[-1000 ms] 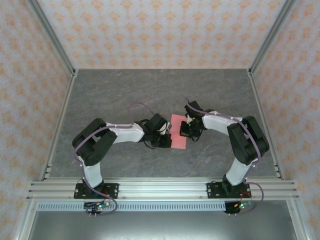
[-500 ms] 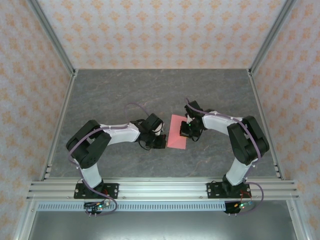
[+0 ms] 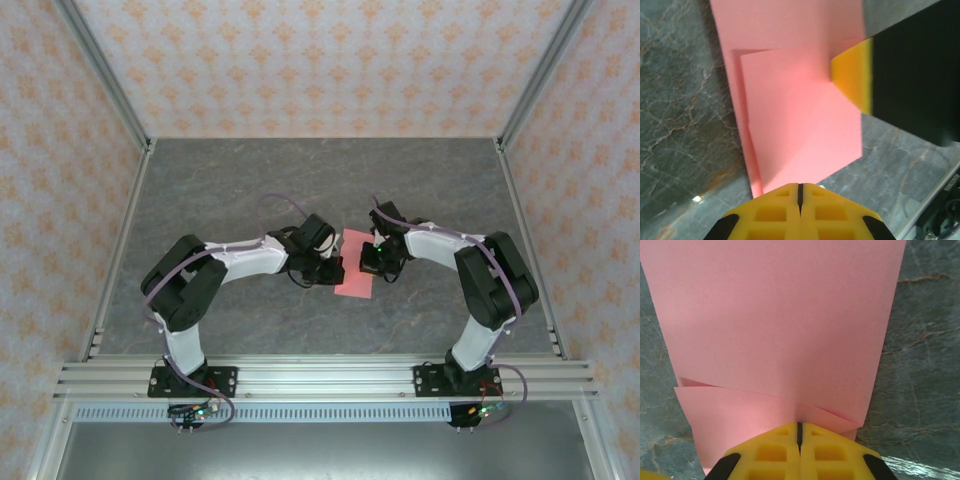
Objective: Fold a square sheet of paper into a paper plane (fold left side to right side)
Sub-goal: Fold the triangle a second time at the center of the table.
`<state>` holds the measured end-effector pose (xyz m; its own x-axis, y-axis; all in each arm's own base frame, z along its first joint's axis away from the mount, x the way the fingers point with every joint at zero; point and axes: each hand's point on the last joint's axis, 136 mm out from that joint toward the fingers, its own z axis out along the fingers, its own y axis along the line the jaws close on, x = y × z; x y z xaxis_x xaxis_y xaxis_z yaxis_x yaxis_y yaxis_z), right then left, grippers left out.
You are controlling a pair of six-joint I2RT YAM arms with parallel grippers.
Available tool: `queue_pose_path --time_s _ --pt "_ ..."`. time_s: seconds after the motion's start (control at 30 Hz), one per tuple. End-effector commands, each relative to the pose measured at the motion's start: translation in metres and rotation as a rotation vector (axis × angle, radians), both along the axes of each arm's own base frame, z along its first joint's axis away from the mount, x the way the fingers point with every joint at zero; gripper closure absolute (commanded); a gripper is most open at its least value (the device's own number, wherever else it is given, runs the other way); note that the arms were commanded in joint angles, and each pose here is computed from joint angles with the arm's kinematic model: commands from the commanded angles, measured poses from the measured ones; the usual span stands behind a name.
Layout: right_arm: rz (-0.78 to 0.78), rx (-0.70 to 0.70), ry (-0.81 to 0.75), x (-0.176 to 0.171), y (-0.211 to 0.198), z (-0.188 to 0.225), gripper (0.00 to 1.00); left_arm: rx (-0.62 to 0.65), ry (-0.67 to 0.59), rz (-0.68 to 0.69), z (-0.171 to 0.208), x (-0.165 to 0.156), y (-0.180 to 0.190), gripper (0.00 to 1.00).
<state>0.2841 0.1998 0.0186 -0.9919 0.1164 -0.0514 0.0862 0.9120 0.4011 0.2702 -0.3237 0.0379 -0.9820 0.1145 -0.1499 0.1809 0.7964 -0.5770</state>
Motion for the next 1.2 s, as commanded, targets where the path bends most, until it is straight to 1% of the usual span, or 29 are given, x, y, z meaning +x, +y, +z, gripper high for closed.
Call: queue_pose_path --time_s 0.0,0.2,0.4,0.57,0.9,1.17 --pt "0.011 -0.026 0.014 -0.008 -0.005 -0.001 0.95 0.005 0.024 -0.017 -0.011 -0.003 0.000 0.96" --pt "0.025 0.015 -0.032 -0.006 0.002 0.025 0.95 0.033 0.053 -0.014 -0.025 -0.011 0.008 0.96" --pt "0.052 0.038 -0.055 -0.019 0.016 0.040 0.95 0.102 0.073 0.004 -0.040 -0.019 0.023 0.96" --pt "0.065 0.040 -0.037 -0.024 0.029 0.033 0.95 0.127 0.083 0.014 -0.047 -0.023 0.029 0.97" --pt "0.077 0.022 0.013 -0.024 0.037 0.010 0.95 0.165 0.090 0.022 -0.056 -0.024 0.035 0.97" --pt "0.089 0.036 0.022 -0.025 0.044 0.005 0.95 0.179 0.094 0.030 -0.059 -0.026 0.038 0.97"
